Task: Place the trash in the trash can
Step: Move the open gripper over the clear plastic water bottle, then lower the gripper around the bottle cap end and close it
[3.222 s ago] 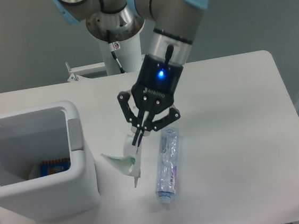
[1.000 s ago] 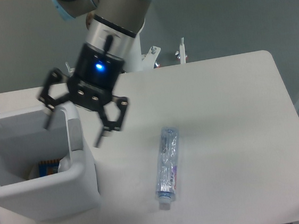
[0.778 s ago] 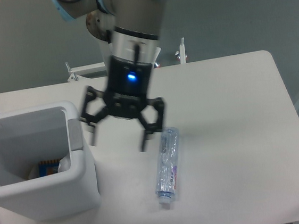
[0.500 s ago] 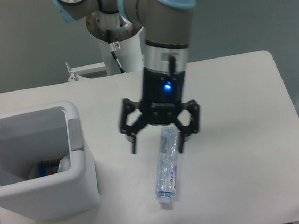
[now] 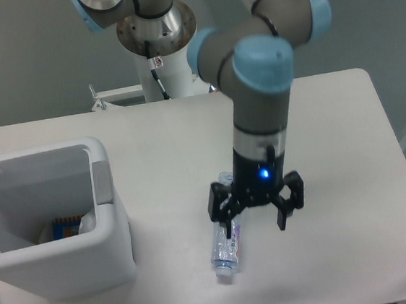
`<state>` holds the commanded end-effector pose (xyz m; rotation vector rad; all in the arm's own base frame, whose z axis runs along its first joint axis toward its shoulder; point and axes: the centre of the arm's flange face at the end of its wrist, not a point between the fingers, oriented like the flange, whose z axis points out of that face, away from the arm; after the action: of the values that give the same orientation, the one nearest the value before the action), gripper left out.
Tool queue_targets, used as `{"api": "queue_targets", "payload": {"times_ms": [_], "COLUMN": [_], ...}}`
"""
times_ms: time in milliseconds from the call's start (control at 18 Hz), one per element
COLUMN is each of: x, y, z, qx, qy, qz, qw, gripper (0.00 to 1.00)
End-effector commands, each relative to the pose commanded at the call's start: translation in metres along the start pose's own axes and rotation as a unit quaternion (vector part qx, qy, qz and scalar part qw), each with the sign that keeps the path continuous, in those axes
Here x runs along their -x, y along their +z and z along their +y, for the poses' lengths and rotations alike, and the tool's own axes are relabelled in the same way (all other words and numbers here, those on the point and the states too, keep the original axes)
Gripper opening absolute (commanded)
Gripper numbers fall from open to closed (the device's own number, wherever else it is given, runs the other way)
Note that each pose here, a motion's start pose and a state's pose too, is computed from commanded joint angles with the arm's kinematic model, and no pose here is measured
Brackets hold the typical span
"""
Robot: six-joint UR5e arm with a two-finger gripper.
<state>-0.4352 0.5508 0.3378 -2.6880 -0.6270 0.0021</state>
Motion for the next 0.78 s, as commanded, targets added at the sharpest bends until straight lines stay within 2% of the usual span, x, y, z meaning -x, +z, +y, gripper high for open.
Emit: {"api": "queue_targets", "payload": {"times_ms": [333,778], "x": [-0.012,-0.038], "y": [0.073,0.111], "z": [0.006,0.009], "qx": [0.046,0.065], "qy": [0.025,0.04], "qz": [0.025,0.038], "qw": [0.9983,0.9964], "gripper": [1.0,1.0]}}
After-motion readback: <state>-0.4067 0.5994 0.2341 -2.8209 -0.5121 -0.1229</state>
